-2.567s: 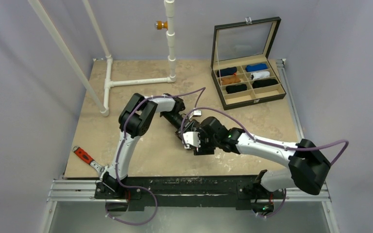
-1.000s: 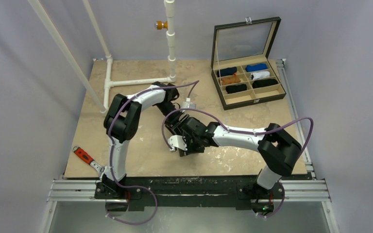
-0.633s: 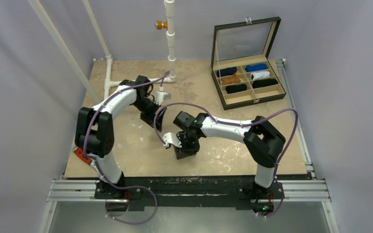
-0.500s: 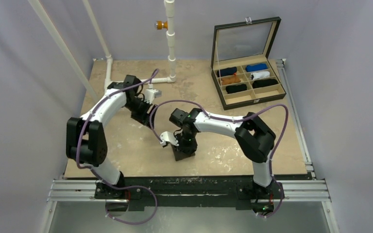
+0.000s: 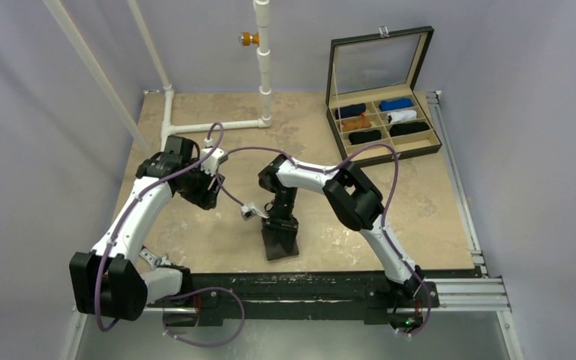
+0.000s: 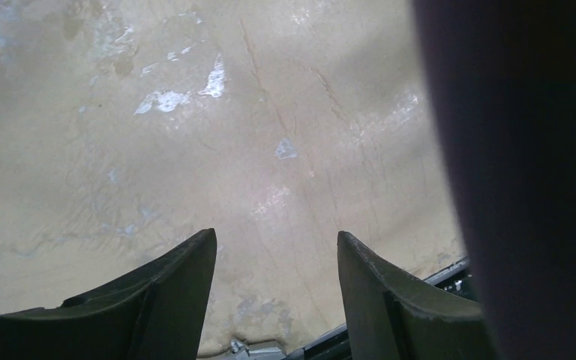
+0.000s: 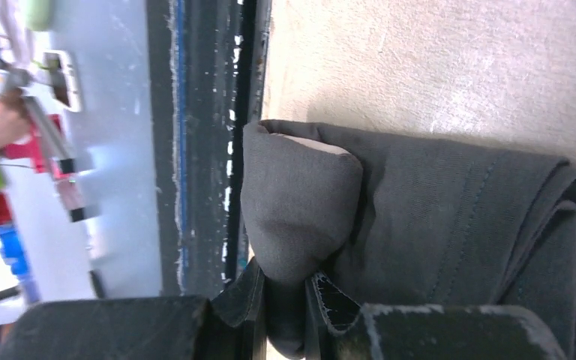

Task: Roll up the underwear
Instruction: Roll the underwear to the center of the board.

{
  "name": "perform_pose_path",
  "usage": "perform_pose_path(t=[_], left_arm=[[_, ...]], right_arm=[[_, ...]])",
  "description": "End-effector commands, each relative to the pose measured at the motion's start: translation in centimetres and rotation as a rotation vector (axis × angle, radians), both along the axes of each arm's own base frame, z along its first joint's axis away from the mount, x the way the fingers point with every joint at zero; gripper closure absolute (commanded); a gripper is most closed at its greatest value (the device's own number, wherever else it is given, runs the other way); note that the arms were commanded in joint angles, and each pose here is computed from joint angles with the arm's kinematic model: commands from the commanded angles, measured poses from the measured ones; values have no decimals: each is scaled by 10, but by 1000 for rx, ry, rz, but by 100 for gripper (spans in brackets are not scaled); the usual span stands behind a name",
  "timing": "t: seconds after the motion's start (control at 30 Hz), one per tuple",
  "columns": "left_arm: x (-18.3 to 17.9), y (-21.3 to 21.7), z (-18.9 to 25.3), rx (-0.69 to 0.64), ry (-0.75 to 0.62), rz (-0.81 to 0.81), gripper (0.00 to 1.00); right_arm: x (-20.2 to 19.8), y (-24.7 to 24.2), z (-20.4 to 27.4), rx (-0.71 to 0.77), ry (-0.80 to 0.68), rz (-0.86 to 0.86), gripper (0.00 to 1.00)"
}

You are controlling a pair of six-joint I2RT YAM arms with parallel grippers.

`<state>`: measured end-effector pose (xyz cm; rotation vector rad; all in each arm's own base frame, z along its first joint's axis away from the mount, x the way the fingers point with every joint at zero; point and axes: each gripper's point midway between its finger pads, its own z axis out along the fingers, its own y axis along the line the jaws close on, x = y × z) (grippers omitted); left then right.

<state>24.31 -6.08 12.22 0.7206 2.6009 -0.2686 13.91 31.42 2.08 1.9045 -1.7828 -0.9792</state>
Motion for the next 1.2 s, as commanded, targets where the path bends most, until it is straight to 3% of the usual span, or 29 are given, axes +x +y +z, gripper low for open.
perform_pose_path(t=[0.0, 0.23, 0.57, 0.9, 1.17], left_arm=[[5, 7, 20, 20, -149, 0, 41], [4, -6, 44, -59, -247, -41, 41], [-9, -49, 71, -182, -336, -256, 41], [-40, -144, 49, -199, -242, -646, 39], [-70, -226, 8, -202, -189, -907, 31]], right_arm=[[18, -27, -69, -97, 21, -19, 100], [36, -46, -79, -155, -22, -198, 100], [52, -72, -90, -234, -77, -357, 100], [72, -56, -64, -110, -101, -368, 100], [71, -43, -55, -43, -54, -329, 100]])
